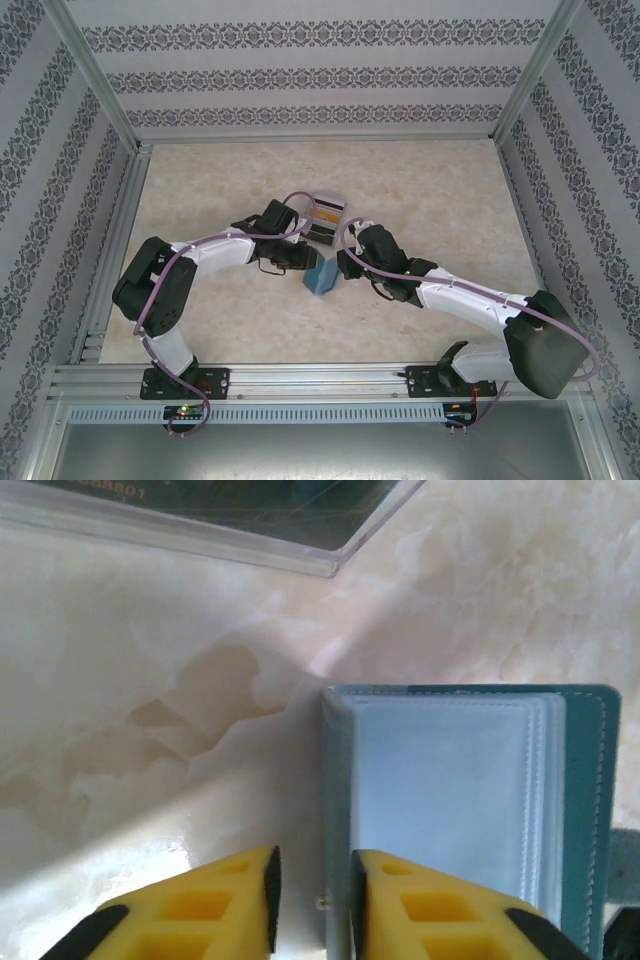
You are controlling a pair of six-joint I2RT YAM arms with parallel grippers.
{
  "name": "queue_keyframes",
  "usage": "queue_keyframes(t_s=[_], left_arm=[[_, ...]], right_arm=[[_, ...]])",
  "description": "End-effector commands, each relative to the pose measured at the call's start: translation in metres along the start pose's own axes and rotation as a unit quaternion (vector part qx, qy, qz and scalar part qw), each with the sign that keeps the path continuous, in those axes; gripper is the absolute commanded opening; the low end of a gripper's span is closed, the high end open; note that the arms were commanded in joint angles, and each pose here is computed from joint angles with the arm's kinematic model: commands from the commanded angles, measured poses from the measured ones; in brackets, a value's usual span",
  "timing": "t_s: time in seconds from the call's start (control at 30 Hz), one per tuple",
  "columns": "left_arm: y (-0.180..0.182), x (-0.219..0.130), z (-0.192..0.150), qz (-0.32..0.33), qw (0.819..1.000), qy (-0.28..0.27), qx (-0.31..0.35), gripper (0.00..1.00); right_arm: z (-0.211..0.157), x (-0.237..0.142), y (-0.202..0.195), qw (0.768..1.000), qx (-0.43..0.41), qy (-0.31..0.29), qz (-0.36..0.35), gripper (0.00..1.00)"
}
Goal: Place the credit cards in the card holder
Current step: Open the card holder at the center of the table.
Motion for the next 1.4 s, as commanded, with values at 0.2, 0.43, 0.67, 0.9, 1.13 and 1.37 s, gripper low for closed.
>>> queue_keyframes(t_s=[0.2, 0.43, 0.67, 0.9, 1.13, 1.37], left_arm=[[0.006, -0.004, -0.008, 0.013, 1.0, -0.023, -0.016, 0.02], [0.013, -0.022, -0.008, 0.022, 0.994, -0.092, -0.056, 0.0], [0.017, -0.039, -0.013, 0.03, 0.986, -0.14, -0.082, 0.0], [0.027, -0.04, -0.021, 0.053, 0.983, -0.141, -0.101, 0.0], [0.028, -0.044, -0.022, 0.059, 0.981, -0.15, -0.107, 0.0], [0.031, -0.039, -0.023, 0.061, 0.981, -0.144, -0.112, 0.0]], right_arm=[[-0.013, 0.004, -0.017, 1.0, 0.016, 0.008, -0.018, 0.19], [-0.018, 0.011, -0.027, 0.999, 0.041, 0.022, -0.021, 0.22], [-0.016, 0.024, -0.025, 0.998, 0.053, 0.038, 0.002, 0.25], [-0.003, 0.019, -0.017, 0.997, 0.064, 0.027, 0.036, 0.37], [0.017, 0.001, 0.001, 0.993, 0.057, 0.018, 0.098, 0.42], [0.002, 0.022, 0.034, 0.983, 0.055, 0.073, 0.161, 0.42]])
Point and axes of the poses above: each hand's point on the last joint's axis, 136 mm out from that joint toward the fingers, its own x axis out along the fingers, its own y axis along the line the jaws close on, z = x × y, the point moved 7 cm from there along -x, back along the fingers, and after that the axes turned 6 degrees about -x, right-handed, at the moved point
